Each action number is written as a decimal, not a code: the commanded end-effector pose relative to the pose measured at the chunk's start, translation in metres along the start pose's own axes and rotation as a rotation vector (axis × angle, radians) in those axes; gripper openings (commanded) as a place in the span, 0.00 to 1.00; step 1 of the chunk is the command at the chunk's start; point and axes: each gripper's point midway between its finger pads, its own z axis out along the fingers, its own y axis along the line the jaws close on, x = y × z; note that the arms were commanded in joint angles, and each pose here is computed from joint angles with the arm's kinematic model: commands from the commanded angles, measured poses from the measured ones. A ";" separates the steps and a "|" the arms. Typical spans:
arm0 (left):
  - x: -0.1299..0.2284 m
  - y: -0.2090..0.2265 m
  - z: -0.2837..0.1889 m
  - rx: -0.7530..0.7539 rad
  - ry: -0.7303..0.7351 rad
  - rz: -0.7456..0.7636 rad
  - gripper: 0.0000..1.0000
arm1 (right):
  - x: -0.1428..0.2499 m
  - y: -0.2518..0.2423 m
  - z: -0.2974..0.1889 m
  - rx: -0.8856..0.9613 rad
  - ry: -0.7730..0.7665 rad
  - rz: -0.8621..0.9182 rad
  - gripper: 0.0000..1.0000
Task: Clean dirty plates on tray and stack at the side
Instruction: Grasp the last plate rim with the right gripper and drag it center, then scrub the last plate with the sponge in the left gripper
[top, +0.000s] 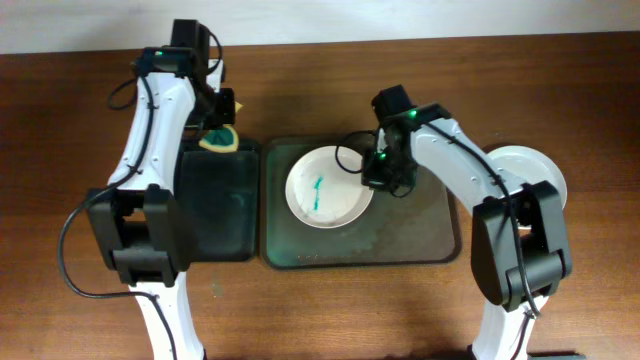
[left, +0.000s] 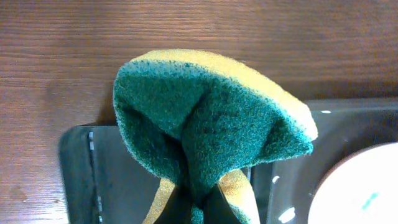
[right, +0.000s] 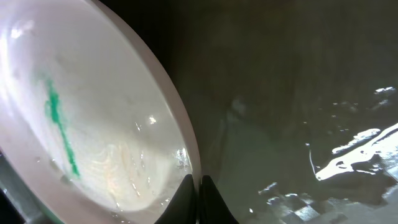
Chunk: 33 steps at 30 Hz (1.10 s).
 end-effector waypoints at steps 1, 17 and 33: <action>0.000 -0.039 -0.006 0.066 -0.012 0.061 0.00 | 0.000 -0.006 0.005 0.041 -0.039 0.075 0.04; 0.080 -0.173 0.048 0.183 0.112 0.323 0.00 | -0.003 -0.014 0.021 0.036 -0.013 0.097 0.04; 0.135 -0.209 0.066 0.468 0.191 0.652 0.00 | -0.003 -0.013 0.021 0.030 -0.015 0.097 0.04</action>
